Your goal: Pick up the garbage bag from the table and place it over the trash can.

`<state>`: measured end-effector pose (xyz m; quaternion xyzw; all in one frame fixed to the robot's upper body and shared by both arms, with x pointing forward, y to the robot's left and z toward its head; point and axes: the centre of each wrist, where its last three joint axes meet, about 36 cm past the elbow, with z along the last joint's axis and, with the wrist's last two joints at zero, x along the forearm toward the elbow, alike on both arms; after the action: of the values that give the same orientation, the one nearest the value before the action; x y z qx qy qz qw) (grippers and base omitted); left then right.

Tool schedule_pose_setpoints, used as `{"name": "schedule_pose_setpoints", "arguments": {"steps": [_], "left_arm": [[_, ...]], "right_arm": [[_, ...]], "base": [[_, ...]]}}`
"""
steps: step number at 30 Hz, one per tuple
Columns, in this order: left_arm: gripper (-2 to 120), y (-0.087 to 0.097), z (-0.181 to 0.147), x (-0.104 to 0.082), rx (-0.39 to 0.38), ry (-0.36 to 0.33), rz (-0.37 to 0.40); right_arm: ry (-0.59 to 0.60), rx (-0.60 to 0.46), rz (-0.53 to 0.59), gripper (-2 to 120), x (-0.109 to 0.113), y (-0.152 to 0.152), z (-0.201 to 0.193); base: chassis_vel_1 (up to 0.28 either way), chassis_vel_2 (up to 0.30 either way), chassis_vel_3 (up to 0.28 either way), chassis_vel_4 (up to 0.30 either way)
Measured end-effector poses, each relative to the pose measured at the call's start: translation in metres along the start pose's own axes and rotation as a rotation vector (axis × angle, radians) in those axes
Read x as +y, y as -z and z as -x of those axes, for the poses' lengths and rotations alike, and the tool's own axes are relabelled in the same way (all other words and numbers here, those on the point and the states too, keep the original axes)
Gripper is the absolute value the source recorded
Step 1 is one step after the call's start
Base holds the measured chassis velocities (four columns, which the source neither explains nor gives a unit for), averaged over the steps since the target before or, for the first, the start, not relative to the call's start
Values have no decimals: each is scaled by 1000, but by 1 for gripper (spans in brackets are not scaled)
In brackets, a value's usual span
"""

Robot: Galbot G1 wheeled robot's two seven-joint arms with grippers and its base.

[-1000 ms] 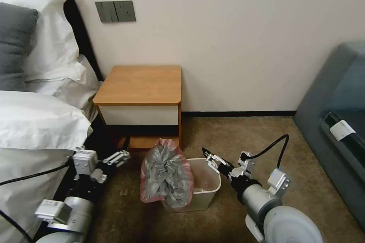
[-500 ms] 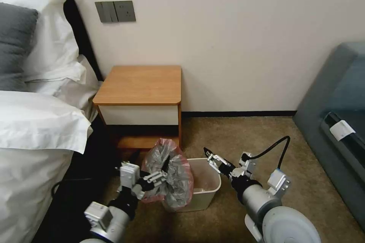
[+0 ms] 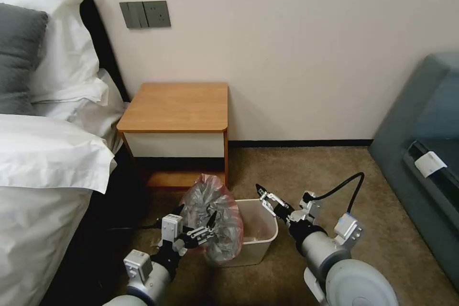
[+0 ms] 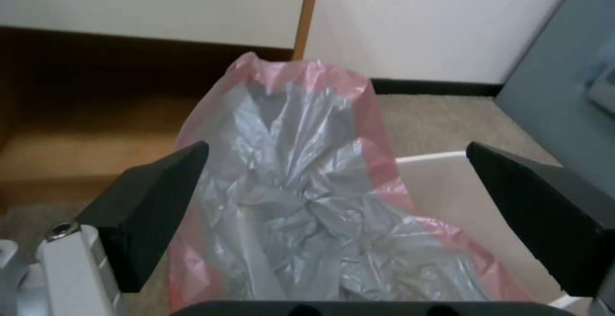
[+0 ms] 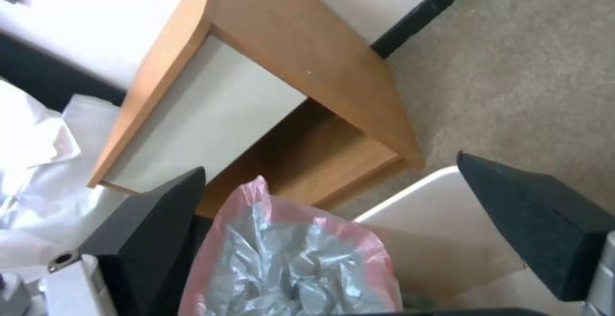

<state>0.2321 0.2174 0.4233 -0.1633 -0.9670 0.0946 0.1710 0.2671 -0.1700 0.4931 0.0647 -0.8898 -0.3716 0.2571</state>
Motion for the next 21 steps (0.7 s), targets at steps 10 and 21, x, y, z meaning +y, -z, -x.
{"name": "schedule_pose_setpoints", "arguments": {"steps": [10, 21], "left_arm": [[100, 3, 2, 1, 12, -24, 66], [100, 4, 11, -7, 43, -55, 57]], "right_arm": [[-9, -16, 4, 100, -1, 0, -1], [-14, -17, 7, 100, -1, -1, -1]], "base": [[0, 0, 0, 0], [0, 0, 0, 0]]}}
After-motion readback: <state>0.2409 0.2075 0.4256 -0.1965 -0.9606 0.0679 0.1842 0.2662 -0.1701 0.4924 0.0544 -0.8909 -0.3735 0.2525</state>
